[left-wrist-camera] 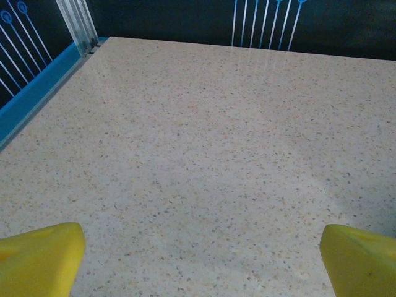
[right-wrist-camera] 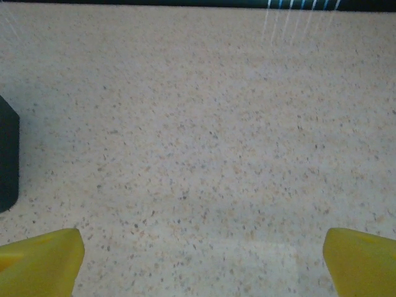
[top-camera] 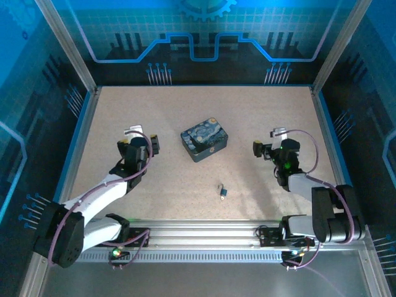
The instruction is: Unlock the padlock with the key
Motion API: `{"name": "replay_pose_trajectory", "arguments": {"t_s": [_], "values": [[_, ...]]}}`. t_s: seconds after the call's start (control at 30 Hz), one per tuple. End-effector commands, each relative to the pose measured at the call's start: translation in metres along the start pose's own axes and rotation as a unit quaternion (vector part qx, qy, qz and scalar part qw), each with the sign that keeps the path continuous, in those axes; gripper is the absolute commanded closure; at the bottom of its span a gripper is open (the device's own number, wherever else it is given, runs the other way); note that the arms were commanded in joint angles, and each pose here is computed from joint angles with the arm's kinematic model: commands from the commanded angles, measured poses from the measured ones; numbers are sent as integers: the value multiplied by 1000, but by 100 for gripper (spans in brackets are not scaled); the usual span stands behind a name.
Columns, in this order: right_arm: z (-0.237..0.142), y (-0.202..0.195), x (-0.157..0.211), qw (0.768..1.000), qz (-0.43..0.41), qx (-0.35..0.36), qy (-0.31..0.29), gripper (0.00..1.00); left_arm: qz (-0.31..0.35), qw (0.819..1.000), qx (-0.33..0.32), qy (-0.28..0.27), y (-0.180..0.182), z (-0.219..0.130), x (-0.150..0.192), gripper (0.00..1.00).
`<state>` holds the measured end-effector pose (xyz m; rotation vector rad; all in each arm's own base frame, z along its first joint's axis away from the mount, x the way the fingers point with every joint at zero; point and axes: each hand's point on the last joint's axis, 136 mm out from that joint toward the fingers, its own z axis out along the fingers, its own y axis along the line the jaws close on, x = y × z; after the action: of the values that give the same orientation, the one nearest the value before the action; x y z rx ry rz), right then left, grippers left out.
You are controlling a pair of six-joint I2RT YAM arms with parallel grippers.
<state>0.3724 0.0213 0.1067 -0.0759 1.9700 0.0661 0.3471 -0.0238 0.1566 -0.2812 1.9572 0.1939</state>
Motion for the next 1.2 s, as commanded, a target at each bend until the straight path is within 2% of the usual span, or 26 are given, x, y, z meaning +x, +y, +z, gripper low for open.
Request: {"name": "replay_pose_trajectory", "arguments": {"t_s": [0.0,0.13,0.17,0.33,0.47,0.63,0.73,1.0,1.17], "values": [[3,-11,-7,999,8,1,-46,0,5,1000,-1,-10,3,3,-6,1],[14,-8,-1,999,7,-14,-44,0,10,1000,1,-3,5,7,-5,1],[16,-5,2,999,3,-24,-27,0,10,1000,1,1,6,8,-5,1],[27,2,1,1000,-24,-11,-4,0,15,1000,4,14,9,16,-3,1],[27,3,1,1000,-24,-11,-4,0,24,999,24,6,7,26,4,1],[27,3,1,1000,-25,-11,-3,0,3,998,63,-24,3,36,8,1],[27,2,1,1000,-25,-10,-3,0,14,997,72,-18,1,42,16,1],[27,3,2,1000,-26,-9,-2,0,64,991,109,-48,-10,50,18,1],[27,3,1,1000,-27,-8,-2,0,59,990,116,-60,-9,54,24,1]]}}
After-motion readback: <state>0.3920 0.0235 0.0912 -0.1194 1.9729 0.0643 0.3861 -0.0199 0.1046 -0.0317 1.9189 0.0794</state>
